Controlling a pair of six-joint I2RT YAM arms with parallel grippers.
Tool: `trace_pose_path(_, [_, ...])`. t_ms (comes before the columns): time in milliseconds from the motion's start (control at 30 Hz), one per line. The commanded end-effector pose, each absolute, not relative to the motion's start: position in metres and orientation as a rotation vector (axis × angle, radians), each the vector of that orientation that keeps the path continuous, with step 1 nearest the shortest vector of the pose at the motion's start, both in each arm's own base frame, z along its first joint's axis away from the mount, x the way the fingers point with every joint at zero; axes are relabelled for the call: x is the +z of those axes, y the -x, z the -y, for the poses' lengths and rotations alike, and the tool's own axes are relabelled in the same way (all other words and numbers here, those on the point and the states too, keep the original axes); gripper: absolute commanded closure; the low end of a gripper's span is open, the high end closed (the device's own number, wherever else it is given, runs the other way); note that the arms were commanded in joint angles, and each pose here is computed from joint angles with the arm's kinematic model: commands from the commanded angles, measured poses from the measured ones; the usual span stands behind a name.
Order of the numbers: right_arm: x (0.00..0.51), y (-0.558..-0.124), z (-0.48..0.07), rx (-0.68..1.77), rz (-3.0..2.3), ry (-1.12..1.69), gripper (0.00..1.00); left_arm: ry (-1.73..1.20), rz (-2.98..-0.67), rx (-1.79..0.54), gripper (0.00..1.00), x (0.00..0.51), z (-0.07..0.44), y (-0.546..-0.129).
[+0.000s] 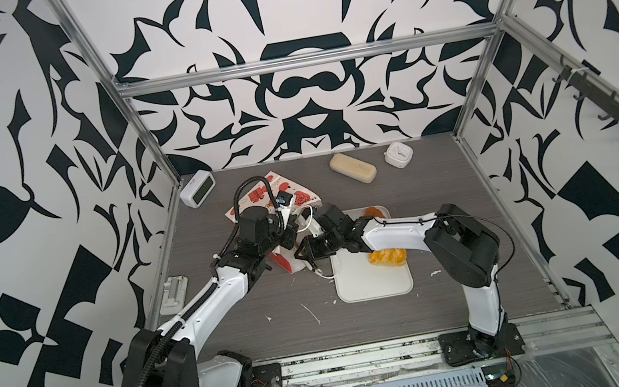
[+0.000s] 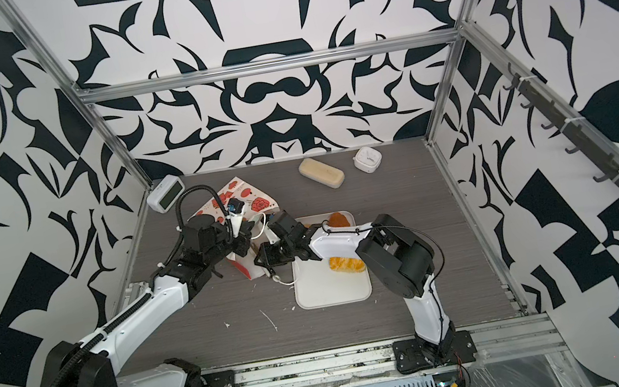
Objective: Take the fake bread out of the paper bag
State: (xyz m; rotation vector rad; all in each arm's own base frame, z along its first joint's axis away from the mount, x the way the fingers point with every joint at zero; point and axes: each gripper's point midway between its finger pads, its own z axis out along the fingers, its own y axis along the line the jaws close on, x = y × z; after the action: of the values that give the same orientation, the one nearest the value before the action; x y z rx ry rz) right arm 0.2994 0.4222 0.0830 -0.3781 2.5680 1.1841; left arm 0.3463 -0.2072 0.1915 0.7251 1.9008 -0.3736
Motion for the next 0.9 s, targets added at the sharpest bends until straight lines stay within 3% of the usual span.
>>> trace_pose_path(0, [0.118, -0.314, -0.421, 1.216, -2.454, 0.364, 0.76, -0.717, -1.858, -0.395, 1.0, 0.207, 0.213, -0.35])
trace_pose_path(500, [0.134, -0.294, -0.383, 1.142, -2.432, 0.37, 0.79, -0.703, -1.893, -0.372, 1.0, 0.197, 0.211, -0.358])
trace_pose_path(867, [0.141, -0.282, -0.395, 1.295, -2.434, 0.456, 0.63, -0.742, -1.88, -0.402, 1.0, 0.201, 0.216, -0.352])
